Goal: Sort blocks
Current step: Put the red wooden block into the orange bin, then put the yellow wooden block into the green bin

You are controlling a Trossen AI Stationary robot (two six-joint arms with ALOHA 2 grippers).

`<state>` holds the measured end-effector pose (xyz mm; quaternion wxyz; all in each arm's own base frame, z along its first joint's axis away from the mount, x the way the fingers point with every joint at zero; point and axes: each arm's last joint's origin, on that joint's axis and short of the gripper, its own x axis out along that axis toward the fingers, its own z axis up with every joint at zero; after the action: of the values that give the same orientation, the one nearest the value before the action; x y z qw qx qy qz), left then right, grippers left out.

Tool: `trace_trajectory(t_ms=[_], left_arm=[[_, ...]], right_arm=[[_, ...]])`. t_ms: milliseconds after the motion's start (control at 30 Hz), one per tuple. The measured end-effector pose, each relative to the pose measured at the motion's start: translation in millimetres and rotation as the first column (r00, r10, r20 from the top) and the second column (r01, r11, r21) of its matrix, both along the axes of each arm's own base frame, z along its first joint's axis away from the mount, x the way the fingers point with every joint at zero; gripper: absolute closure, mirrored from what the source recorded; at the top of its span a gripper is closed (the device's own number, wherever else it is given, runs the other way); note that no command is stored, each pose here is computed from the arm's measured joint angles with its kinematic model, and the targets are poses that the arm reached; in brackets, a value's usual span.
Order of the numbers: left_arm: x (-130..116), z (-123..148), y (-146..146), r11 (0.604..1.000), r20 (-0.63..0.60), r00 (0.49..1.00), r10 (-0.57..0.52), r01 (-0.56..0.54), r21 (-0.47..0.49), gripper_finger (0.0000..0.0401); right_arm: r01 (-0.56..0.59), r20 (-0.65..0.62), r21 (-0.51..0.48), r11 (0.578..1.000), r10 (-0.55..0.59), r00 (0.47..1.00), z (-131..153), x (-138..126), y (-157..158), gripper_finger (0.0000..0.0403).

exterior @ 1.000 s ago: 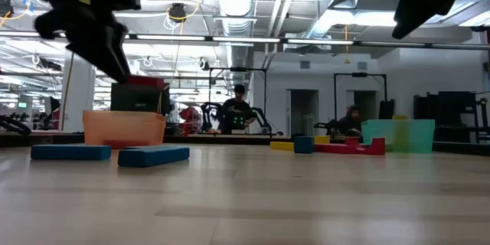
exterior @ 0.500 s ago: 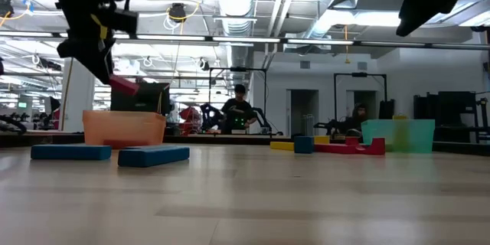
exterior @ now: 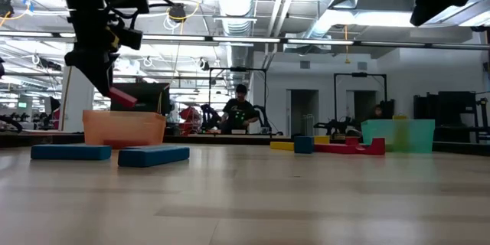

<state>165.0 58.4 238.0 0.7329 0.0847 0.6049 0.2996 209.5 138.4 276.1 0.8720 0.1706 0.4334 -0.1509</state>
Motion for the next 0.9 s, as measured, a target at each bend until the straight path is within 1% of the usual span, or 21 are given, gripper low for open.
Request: trace_trajectory(t_ms=[167, 633, 767, 900], left_arm=[[-2, 0, 5, 1.0, -0.008, 1.0, 0.021, -0.021, 0.001, 0.0257], [1, 1, 9, 1.0, 0.027, 0.999, 0.019, -0.019, 0.01, 0.0182], [3, 2, 9, 1.0, 0.048, 0.999, 0.015, -0.016, 0.009, 0.0174], [6, 3, 8, 0.999, 0.102, 0.995, -0.004, 0.007, -0.034, 0.0173]], right_arm=[[-0.008, 0.013, -0.006, 1.0, 0.009, 1.0, 0, -4, 6, 0.0223], [-0.011, 0.038, -0.017, 1.0, 0.012, 0.999, 1, -10, 14, 0.0223], [-0.013, 0.039, -0.021, 1.0, 0.014, 0.999, 1, -10, 14, 0.0223], [-0.053, 0.019, -0.057, 0.997, 0.054, 0.998, -4, -9, 18, 0.0223]])
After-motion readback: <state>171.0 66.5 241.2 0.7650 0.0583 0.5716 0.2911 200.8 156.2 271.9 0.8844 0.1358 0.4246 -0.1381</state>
